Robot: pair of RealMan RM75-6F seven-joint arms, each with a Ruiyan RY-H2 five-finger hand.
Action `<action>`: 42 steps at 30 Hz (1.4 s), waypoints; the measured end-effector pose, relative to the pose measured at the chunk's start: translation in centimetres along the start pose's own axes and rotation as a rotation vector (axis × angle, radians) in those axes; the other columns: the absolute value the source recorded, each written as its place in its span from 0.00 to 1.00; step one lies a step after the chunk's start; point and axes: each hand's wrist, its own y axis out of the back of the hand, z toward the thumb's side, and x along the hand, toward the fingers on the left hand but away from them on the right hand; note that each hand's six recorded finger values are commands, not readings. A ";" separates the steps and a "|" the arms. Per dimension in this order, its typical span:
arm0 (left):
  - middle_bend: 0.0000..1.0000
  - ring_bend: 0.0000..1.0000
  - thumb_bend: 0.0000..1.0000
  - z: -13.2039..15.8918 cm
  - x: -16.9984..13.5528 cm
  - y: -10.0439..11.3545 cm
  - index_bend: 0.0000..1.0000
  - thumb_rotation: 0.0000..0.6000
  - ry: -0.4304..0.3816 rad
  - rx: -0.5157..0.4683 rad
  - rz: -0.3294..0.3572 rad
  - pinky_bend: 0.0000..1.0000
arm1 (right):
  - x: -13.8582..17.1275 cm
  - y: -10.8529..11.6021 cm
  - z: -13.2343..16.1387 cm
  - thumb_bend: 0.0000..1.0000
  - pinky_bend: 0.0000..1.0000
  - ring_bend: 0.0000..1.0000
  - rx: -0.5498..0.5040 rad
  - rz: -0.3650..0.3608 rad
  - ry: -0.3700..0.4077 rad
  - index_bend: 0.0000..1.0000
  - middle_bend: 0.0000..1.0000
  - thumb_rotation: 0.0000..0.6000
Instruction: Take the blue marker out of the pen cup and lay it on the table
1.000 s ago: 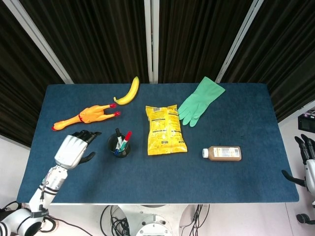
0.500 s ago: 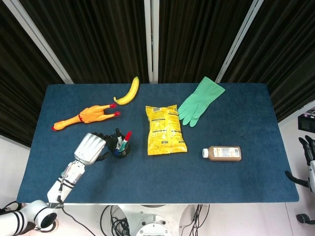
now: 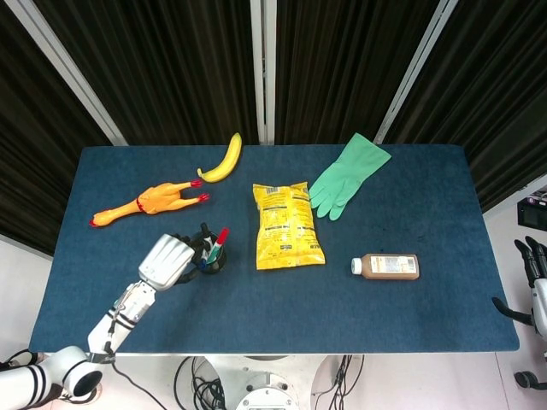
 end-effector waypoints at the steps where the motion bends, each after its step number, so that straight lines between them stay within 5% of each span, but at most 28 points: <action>1: 0.60 0.61 0.27 0.1 0.0 -0.1 0.42 1.00 -0.002 0.000 -0.003 0.68 | 0.0 0.0 0.0 0.10 0.00 0.00 0.000 0.001 -0.001 0.00 0.00 1.00; 29: 0.71 0.67 0.38 0.6 0.8 -0.3 0.56 1.00 -0.012 -0.023 0.000 0.70 | -0.2 -0.3 -0.5 0.12 0.00 0.00 0.007 0.022 -0.022 0.00 0.00 1.00; 42: 0.73 0.69 0.38 0.8 -0.8 4.1 0.59 1.00 -0.018 -0.068 0.097 0.70 | -0.1 0.2 -0.3 0.12 0.00 0.00 0.003 0.002 -0.015 0.00 0.00 1.00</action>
